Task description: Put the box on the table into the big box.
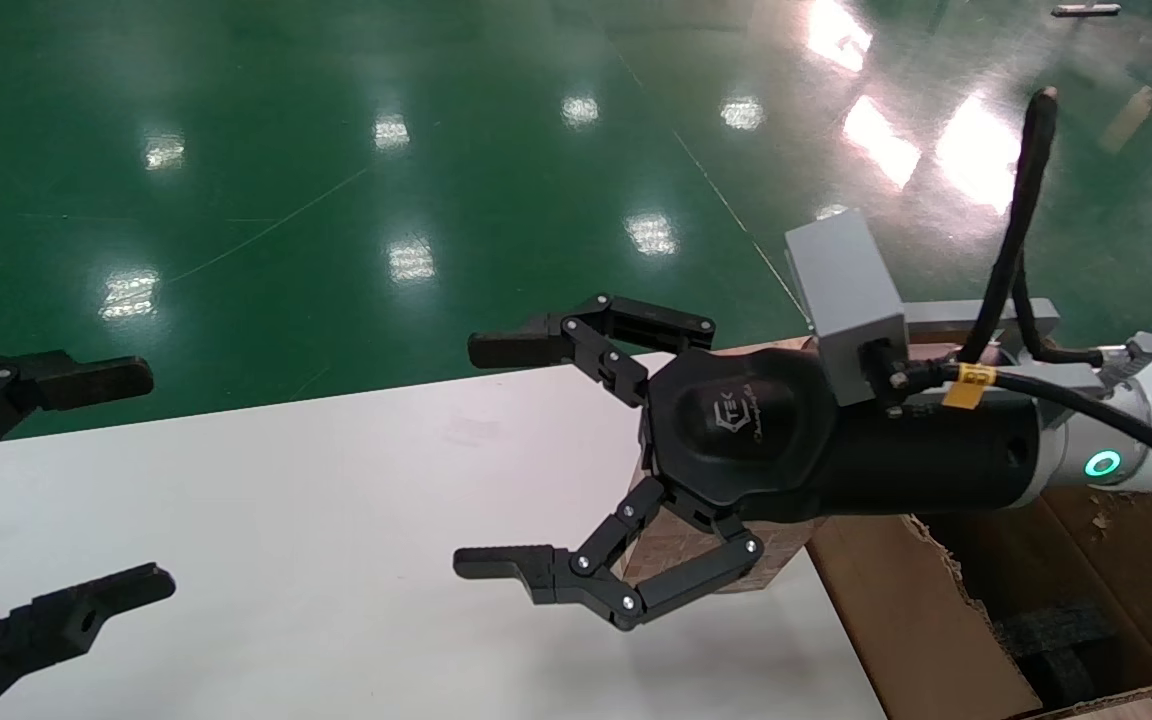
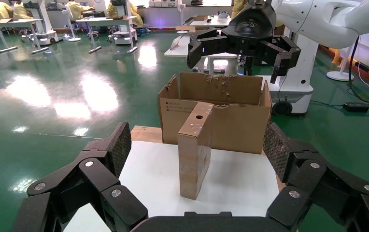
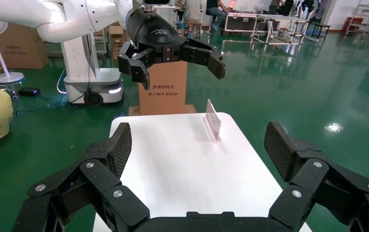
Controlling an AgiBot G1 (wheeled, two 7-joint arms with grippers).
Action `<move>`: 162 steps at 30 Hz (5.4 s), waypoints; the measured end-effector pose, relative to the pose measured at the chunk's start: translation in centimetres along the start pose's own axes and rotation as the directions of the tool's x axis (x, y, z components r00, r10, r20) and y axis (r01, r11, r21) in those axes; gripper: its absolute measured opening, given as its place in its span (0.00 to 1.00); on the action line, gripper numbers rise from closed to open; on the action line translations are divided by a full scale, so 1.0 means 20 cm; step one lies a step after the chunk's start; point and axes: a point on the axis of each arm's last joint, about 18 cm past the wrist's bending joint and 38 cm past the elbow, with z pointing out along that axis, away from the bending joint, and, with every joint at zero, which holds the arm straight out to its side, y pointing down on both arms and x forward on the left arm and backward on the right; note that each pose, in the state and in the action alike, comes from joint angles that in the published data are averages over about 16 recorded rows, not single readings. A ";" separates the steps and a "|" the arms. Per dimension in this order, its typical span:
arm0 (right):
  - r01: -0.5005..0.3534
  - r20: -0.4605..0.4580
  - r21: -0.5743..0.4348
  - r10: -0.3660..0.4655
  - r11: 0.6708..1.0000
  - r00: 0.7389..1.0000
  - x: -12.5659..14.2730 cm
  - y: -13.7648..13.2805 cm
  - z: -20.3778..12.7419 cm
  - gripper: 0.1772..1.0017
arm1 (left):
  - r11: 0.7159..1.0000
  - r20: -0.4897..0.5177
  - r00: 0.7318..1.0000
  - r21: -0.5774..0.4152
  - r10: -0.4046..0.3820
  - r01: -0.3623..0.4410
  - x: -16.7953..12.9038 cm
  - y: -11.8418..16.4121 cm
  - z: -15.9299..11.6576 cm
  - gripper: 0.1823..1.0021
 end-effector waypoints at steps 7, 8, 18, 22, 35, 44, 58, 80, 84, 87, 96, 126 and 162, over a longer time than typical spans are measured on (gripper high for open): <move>0.000 0.000 0.000 0.000 1.000 1.000 0.00 0.00 0.00 1.00 | 1.000 0.000 1.000 0.000 0.000 0.000 0.00 0.00 0.00 1.00; 0.000 0.000 0.000 0.000 1.000 1.000 0.00 0.00 0.00 1.00 | 1.000 0.000 1.000 0.000 0.000 0.000 0.00 0.00 0.00 1.00; 0.000 0.000 0.000 0.000 1.000 1.000 0.00 0.00 0.00 1.00 | 1.000 0.000 1.000 0.000 0.000 0.000 0.00 0.00 0.00 1.00; 0.000 -0.001 -0.001 0.000 1.000 1.000 0.00 0.00 0.00 1.00 | 1.000 0.000 1.000 0.000 0.000 0.000 0.00 0.00 0.00 1.00; 0.013 -0.045 -0.078 -0.017 0.997 0.999 0.04 0.08 -0.10 1.00 | 1.000 0.000 1.000 0.000 0.000 0.000 0.00 0.00 0.00 1.00; 0.018 -0.081 -0.174 -0.033 0.985 0.996 0.08 0.19 -0.23 1.00 | 1.000 0.000 1.000 0.000 0.000 0.000 0.00 0.00 0.00 0.99; 0.004 -0.145 -0.349 -0.059 0.937 0.988 0.18 0.40 -0.42 1.00 | 1.000 0.000 1.000 0.000 0.000 0.000 0.00 0.00 0.00 0.84; -0.090 -0.231 -0.491 -0.029 0.867 0.973 0.20 0.63 -0.69 1.00 | 1.000 0.000 1.000 0.000 0.000 0.000 0.00 0.00 0.00 0.24; -0.093 -0.240 -0.503 -0.035 0.859 0.970 0.21 0.63 -0.72 1.00 | 1.000 0.000 1.000 0.000 0.000 0.000 0.00 0.00 0.00 0.16; -0.092 -0.243 -0.510 -0.040 0.855 0.969 0.21 0.64 -0.73 1.00 | 1.000 0.000 1.000 0.000 0.000 0.000 0.00 0.00 0.00 0.12; -0.101 -0.248 -0.504 -0.032 0.858 0.968 0.23 0.66 -0.73 1.00 | 1.000 0.000 1.000 0.000 0.000 0.000 0.00 0.00 0.00 0.03; -0.161 -0.279 -0.496 0.019 0.853 0.960 0.19 0.73 -0.77 1.00 | 1.000 0.000 1.000 0.000 0.000 0.000 0.00 0.00 0.00 0.01; -0.162 -0.279 -0.497 0.020 0.852 0.960 0.19 0.73 -0.77 0.74 | 1.000 0.001 1.000 0.000 0.000 0.000 0.00 0.00 0.00 0.52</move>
